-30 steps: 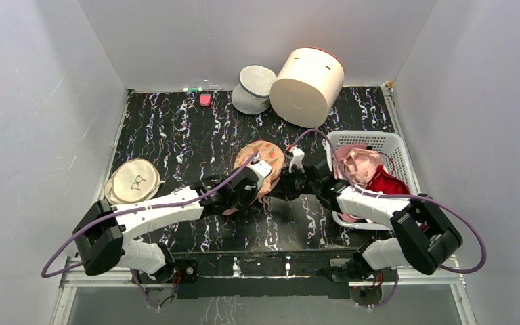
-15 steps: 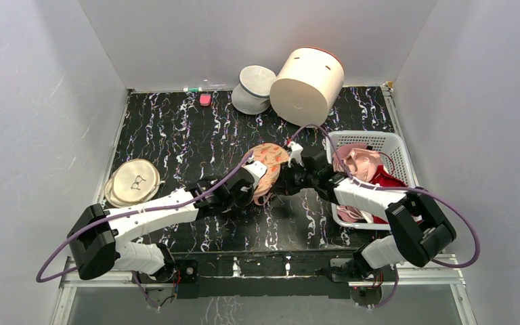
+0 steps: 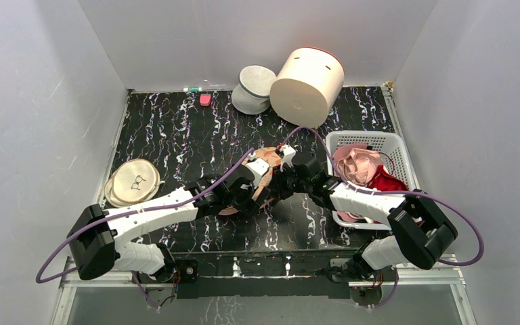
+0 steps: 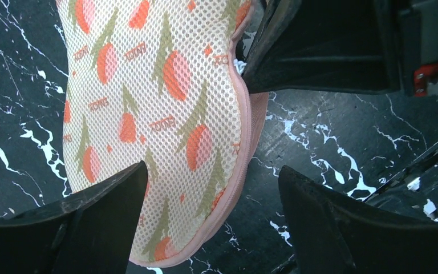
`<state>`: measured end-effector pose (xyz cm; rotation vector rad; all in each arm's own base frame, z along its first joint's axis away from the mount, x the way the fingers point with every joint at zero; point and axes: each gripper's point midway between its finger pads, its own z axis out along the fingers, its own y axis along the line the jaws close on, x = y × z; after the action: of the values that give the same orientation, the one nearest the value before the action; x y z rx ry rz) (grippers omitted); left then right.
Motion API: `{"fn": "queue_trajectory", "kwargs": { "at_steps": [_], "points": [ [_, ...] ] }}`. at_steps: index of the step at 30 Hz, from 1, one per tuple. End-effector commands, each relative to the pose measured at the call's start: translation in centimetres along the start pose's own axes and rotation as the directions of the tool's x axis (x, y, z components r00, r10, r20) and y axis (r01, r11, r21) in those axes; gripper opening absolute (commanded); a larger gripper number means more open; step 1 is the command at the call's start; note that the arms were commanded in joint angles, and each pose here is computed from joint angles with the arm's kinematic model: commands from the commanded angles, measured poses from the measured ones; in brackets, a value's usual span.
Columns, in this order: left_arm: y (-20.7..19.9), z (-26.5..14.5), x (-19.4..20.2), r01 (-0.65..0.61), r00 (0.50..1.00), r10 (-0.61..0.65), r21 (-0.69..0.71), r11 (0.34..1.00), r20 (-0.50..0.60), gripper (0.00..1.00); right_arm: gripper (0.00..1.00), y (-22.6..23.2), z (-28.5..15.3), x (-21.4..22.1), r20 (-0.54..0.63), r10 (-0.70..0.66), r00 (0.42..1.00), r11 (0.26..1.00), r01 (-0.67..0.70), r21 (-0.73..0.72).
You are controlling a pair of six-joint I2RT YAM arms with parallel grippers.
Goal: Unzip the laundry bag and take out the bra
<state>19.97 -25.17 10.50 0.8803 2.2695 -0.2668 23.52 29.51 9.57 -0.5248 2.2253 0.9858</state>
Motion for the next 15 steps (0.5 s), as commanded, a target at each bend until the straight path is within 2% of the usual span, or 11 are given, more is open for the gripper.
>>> {"fn": "queue_trajectory", "kwargs": {
  "at_steps": [1,9,12,15],
  "points": [
    [-0.7,-0.5,-3.1,0.035,0.995,-0.039,0.037,0.999,0.090,0.84,0.00,1.5,-0.4,-3.5,0.116,-0.050,0.992,0.998,0.055,-0.038],
    [-0.8,1.4,-3.2,-0.002,0.999,0.001,0.013,1.000,0.045,0.77,0.00,2.4,-0.4,-2.9,0.101,-0.035,0.994,0.994,0.045,-0.099],
    [-0.1,2.2,-2.6,-0.017,1.000,0.018,-0.032,0.999,0.017,0.71,0.00,2.6,-0.5,-2.8,0.099,-0.037,0.994,0.993,0.047,-0.105],
    [0.8,2.4,-2.4,-0.021,1.000,0.021,-0.089,0.996,0.008,0.56,0.00,2.6,-0.6,-2.7,0.097,-0.036,0.995,0.993,0.047,-0.106]
  ]
}}
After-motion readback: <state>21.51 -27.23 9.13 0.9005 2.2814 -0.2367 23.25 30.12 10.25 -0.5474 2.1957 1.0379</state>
